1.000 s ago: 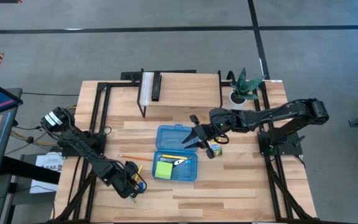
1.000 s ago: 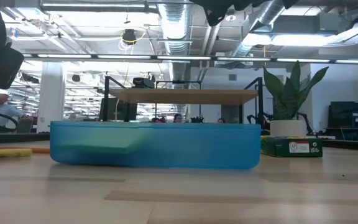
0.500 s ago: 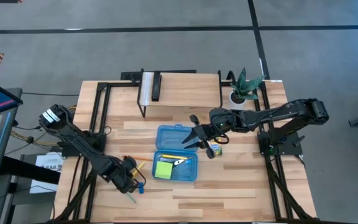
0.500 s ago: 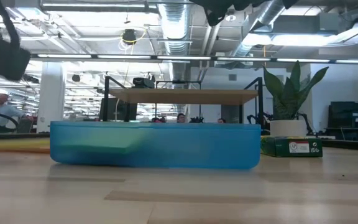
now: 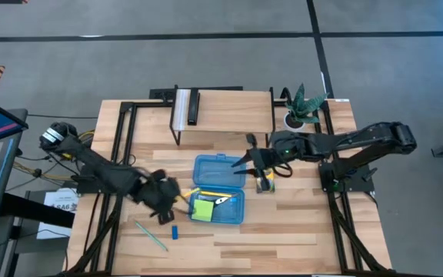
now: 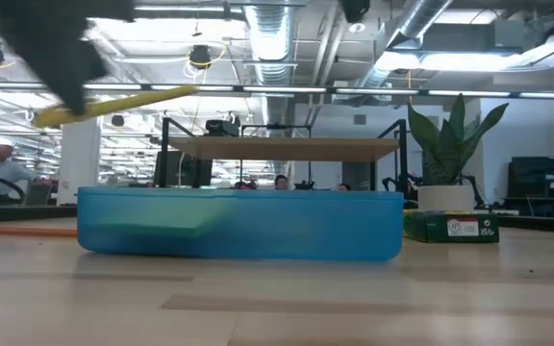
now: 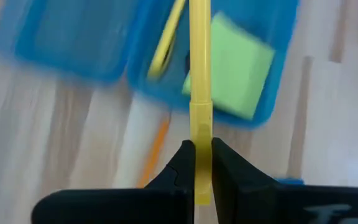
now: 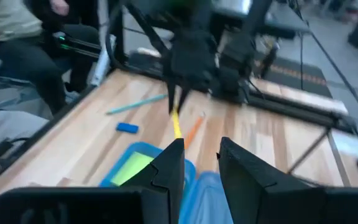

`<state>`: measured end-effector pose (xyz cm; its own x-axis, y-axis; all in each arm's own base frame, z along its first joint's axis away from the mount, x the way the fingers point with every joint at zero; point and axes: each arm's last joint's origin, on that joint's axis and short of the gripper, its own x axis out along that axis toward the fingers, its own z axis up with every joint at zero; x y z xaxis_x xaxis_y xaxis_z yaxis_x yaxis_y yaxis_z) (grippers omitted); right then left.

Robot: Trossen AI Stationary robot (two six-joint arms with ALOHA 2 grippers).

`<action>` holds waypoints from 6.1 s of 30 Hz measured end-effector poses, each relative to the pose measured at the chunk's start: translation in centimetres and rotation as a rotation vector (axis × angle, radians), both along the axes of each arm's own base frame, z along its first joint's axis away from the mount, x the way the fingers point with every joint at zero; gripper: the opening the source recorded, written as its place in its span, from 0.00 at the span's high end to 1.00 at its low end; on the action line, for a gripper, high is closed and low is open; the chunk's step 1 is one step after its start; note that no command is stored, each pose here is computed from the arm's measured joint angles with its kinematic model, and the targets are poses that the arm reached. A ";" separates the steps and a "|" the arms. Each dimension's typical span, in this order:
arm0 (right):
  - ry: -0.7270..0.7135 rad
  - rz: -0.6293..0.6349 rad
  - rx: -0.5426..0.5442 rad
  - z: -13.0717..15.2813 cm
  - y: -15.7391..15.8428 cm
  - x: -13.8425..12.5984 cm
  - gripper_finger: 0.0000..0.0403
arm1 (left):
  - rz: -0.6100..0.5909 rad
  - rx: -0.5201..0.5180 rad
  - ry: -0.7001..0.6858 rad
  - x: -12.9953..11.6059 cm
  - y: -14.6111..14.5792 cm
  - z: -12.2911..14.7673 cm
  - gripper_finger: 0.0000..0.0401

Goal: Pack school essentials
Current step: Put the yellow pen into the blue supply box, then put the orange pencil into the blue supply box, then put the blue pencil into the blue supply box

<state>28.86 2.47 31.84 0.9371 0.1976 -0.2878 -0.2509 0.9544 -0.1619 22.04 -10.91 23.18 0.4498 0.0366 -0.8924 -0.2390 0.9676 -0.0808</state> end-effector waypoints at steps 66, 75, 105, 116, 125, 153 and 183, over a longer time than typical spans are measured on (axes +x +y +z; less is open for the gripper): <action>0.034 -0.030 -0.013 -0.5 -0.2 -0.6 0.70 | -0.052 0.015 0.285 -8.1 7.0 -5.6 0.64; 0.037 -0.030 -0.013 -0.6 -0.2 -0.6 0.70 | -0.020 0.011 0.350 -7.9 6.7 -6.8 0.64; 0.040 -0.026 -0.010 -0.6 -0.1 -0.6 0.70 | -0.153 0.011 0.509 -6.7 4.9 -9.7 0.80; 0.040 -0.025 -0.012 -0.6 -0.1 -0.6 0.70 | -0.048 -0.041 0.540 -6.9 4.9 -9.7 0.99; 0.040 -0.025 -0.012 -0.6 -0.1 -0.6 0.70 | 0.056 -0.066 0.635 -7.6 5.1 -9.1 1.00; 0.030 -0.025 -0.011 -0.5 -0.1 -0.5 0.70 | -0.147 0.037 0.126 -1.3 2.6 0.3 1.00; 0.032 0.014 -0.036 -0.6 0.6 -0.6 0.70 | -0.457 0.016 0.305 10.7 5.8 -4.2 0.84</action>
